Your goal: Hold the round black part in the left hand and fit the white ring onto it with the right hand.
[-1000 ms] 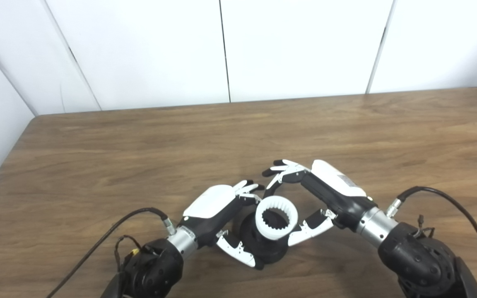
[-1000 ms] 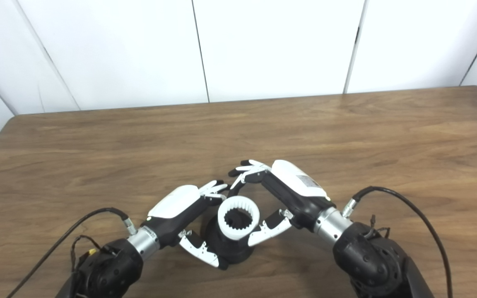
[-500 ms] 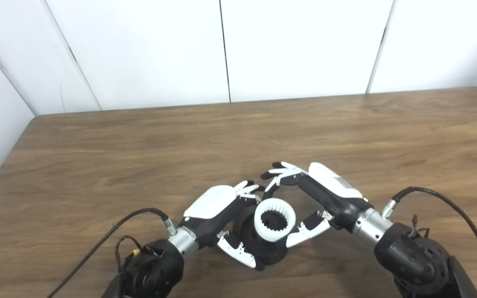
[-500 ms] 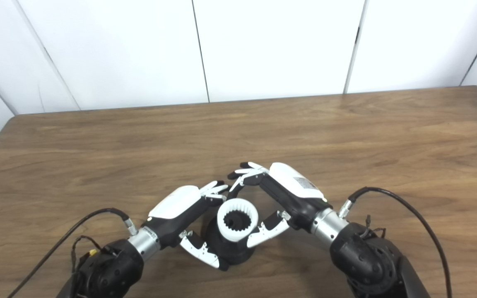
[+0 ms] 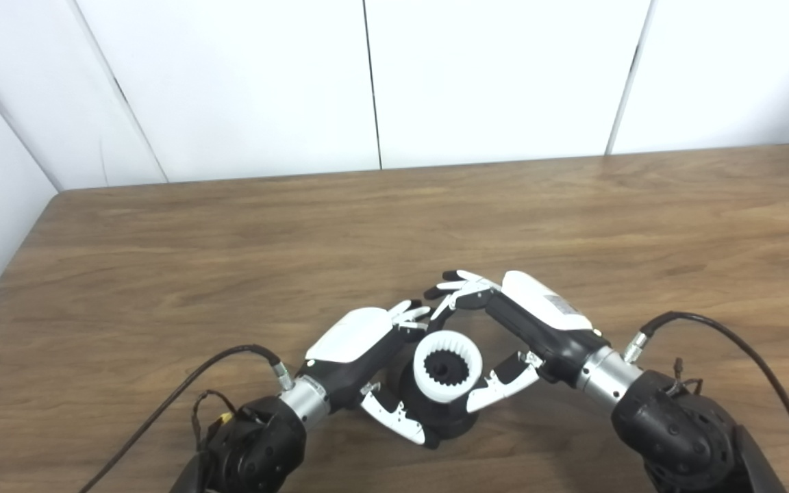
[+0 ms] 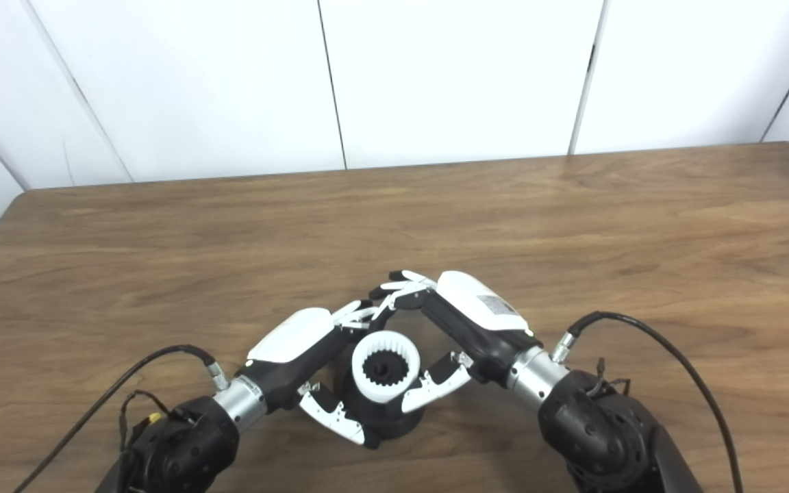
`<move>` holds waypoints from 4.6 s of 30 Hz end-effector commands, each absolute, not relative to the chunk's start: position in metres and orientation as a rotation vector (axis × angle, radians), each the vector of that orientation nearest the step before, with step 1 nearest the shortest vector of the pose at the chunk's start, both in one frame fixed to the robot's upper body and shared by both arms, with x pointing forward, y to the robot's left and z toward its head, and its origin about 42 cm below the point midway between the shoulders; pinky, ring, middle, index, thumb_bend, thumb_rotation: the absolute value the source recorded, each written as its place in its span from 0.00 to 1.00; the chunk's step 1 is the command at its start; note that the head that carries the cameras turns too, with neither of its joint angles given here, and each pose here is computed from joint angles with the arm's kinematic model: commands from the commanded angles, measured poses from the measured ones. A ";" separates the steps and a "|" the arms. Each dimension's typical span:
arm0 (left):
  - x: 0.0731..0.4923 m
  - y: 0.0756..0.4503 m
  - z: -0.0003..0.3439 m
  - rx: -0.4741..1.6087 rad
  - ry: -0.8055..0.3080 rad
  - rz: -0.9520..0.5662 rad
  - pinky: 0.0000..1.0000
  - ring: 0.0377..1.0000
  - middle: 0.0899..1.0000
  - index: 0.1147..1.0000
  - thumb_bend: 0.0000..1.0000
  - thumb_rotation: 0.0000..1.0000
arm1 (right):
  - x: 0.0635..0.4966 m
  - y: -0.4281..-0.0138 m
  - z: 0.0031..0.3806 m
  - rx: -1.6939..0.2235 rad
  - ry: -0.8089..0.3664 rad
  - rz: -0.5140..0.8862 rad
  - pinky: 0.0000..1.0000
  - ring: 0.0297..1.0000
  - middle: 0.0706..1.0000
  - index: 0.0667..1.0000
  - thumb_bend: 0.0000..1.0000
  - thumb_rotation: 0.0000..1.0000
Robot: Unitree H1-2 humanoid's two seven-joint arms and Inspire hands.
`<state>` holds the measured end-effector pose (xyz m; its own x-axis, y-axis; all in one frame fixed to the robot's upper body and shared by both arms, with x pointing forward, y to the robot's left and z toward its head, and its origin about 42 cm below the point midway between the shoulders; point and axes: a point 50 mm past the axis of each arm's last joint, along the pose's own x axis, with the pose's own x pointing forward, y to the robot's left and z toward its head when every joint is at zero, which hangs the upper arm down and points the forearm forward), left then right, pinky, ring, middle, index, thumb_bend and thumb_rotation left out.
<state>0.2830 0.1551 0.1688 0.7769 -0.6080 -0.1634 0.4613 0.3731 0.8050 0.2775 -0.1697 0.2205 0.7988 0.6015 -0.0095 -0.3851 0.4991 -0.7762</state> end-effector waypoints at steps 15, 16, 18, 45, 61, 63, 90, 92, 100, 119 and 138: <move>0.288 0.152 0.177 0.967 -0.219 -0.677 0.90 1.00 0.95 0.60 0.94 0.29 | 0.284 -0.165 0.236 -0.863 -0.364 0.594 0.82 0.94 0.83 0.45 0.52 0.16; 0.288 0.152 0.177 0.967 -0.219 -0.676 0.91 1.00 0.95 0.60 0.94 0.29 | 0.284 -0.165 0.236 -0.862 -0.363 0.594 0.82 0.94 0.83 0.45 0.52 0.16; 0.288 0.152 0.178 0.967 -0.219 -0.680 0.91 1.00 0.95 0.60 0.93 0.29 | 0.284 -0.165 0.236 -0.858 -0.364 0.593 0.82 0.94 0.83 0.45 0.52 0.16; 0.289 0.153 0.177 0.965 -0.212 -0.685 0.91 1.00 0.96 0.61 0.95 0.30 | 0.278 -0.161 0.227 -0.886 -0.327 0.636 0.86 0.97 0.84 0.45 0.52 0.16; 0.286 0.154 0.178 0.962 -0.213 -0.671 0.90 1.00 0.95 0.59 0.95 0.28 | 0.279 -0.164 0.226 -0.889 -0.320 0.624 0.86 0.97 0.84 0.45 0.52 0.16; 0.286 0.154 0.178 0.965 -0.214 -0.671 0.90 1.00 0.95 0.59 0.95 0.27 | 0.280 -0.165 0.226 -0.890 -0.324 0.618 0.86 0.97 0.84 0.45 0.52 0.16; 0.284 0.155 0.180 0.968 -0.209 -0.674 0.90 1.00 0.95 0.60 0.94 0.27 | 0.287 -0.178 0.218 -0.892 -0.268 0.580 0.83 0.95 0.84 0.45 0.52 0.16; 0.285 0.155 0.181 0.969 -0.202 -0.680 0.91 1.00 0.95 0.60 0.94 0.28 | 0.287 -0.178 0.217 -0.896 -0.270 0.581 0.83 0.95 0.84 0.45 0.52 0.16; 0.285 0.155 0.181 0.966 -0.204 -0.671 0.91 1.00 0.95 0.60 0.94 0.27 | 0.284 -0.176 0.212 -0.896 -0.251 0.590 0.85 0.96 0.84 0.45 0.52 0.16; 0.285 0.156 0.182 0.963 -0.209 -0.669 0.90 1.00 0.95 0.60 0.93 0.26 | 0.283 -0.173 0.194 -0.895 -0.212 0.593 0.86 0.96 0.85 0.46 0.52 0.16; 0.286 0.157 0.179 0.966 -0.211 -0.658 0.90 1.00 0.94 0.59 0.94 0.28 | 0.289 -0.177 0.190 -0.886 -0.190 0.576 0.86 0.95 0.85 0.62 0.89 0.39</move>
<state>0.2824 0.1548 0.1701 0.7774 -0.6070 -0.1648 0.4669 0.3814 0.7978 0.2819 -0.1711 0.1902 0.8157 0.5753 -0.0607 -0.4119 0.5039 -0.7592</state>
